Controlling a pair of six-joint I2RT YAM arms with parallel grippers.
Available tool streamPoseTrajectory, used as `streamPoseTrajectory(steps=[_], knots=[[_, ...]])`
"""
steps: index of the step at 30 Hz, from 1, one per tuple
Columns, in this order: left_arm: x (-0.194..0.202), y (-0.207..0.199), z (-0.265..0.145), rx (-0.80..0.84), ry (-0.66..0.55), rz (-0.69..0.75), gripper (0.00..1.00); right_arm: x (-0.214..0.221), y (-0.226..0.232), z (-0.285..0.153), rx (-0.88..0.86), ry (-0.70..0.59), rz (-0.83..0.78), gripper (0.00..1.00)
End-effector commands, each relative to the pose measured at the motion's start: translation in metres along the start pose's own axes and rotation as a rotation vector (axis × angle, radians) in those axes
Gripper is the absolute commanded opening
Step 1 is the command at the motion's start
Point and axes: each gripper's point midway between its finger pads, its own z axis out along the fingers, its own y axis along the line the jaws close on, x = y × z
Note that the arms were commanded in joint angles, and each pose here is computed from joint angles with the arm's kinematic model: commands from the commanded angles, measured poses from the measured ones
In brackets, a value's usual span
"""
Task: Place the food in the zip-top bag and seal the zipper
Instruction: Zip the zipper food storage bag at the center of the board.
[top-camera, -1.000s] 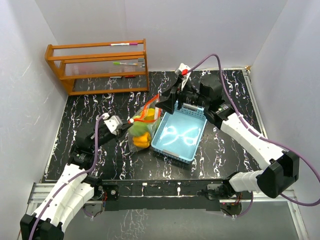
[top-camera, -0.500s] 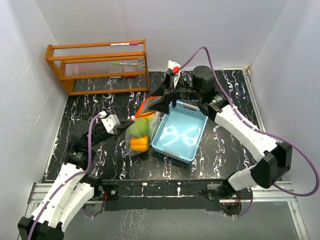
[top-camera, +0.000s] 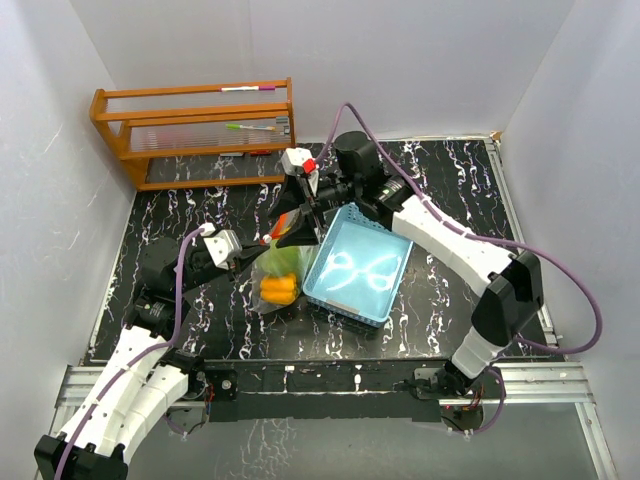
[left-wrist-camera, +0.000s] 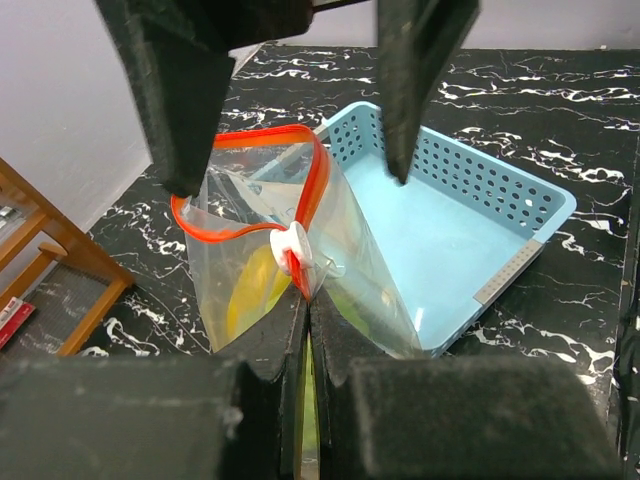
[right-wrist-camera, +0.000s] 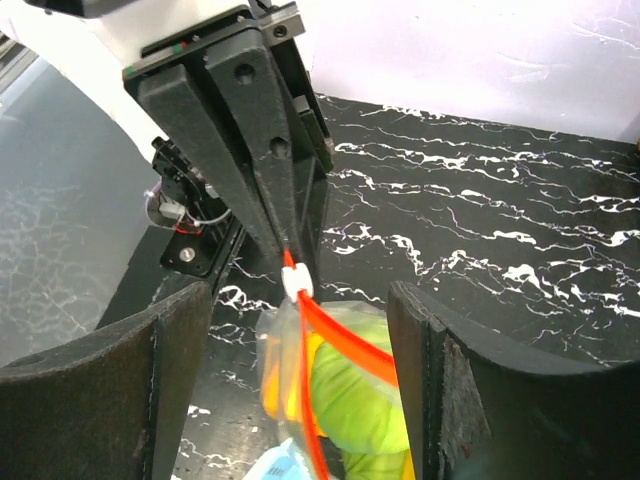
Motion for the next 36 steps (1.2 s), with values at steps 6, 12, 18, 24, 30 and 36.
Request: streamPoseTrajectory(steps=[6, 12, 18, 24, 30, 36], knots=[[-0.029, 0.000, -0.003, 0.012, -0.058, 0.076, 0.00, -0.015, -0.006, 0.009, -0.128, -0.032, -0.104, 0.63], [-0.029, 0.001, -0.004, 0.006, -0.052, 0.081, 0.00, -0.011, 0.003, 0.010, -0.186, -0.044, -0.097, 0.60], [-0.026, 0.001, -0.002, 0.007, -0.053, 0.075, 0.00, -0.008, 0.007, 0.012, -0.195, -0.040, -0.086, 0.56], [-0.026, 0.002, -0.002, 0.003, -0.051, 0.072, 0.00, -0.005, 0.001, 0.024, -0.138, -0.014, -0.092, 0.56], [-0.026, 0.002, -0.003, 0.001, -0.050, 0.072, 0.00, 0.005, -0.012, 0.034, -0.112, 0.004, -0.070, 0.50], [-0.024, 0.003, -0.003, -0.005, -0.048, 0.073, 0.00, 0.006, -0.012, 0.034, -0.110, 0.005, -0.065, 0.31]])
